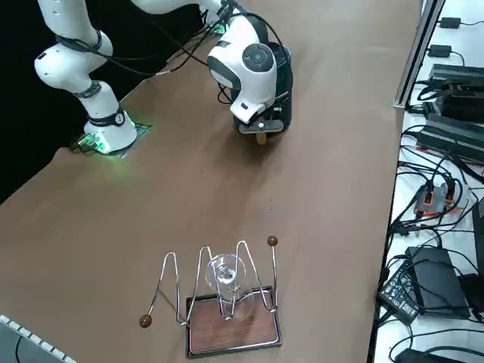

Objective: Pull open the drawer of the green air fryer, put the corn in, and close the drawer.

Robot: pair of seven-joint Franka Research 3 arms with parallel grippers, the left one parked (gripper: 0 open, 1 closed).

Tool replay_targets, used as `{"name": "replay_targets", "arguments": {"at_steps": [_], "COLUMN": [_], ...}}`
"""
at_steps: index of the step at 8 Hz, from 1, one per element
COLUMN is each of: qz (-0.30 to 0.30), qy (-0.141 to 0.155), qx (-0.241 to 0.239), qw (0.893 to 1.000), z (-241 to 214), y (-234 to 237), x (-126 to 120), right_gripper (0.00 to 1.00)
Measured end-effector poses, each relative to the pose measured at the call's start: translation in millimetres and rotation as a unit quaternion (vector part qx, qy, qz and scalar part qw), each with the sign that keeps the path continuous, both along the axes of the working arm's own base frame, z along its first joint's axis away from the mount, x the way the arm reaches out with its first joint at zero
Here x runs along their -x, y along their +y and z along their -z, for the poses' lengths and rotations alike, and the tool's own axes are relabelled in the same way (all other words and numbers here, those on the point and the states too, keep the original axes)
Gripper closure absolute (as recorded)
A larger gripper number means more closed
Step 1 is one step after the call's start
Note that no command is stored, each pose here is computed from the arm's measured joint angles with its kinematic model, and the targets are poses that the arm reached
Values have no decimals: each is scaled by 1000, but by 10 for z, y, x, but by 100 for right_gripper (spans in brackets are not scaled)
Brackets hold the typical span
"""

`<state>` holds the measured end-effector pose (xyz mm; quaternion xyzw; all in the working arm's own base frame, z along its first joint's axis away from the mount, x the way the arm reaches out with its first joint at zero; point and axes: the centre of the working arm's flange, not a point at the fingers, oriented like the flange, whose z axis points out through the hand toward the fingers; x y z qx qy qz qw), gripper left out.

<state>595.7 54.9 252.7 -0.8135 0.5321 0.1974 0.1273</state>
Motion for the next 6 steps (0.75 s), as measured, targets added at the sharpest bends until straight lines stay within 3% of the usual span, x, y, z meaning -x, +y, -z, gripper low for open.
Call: {"name": "replay_targets", "arguments": {"at_steps": [2,6], "qz": [-6,-55], "qy": [-13,-5], "qx": [-1,21], "qw": [1000,998], "z": [-137,-617], "y": [67,-62], "x": [-35,22], "right_gripper": [3,0]}}
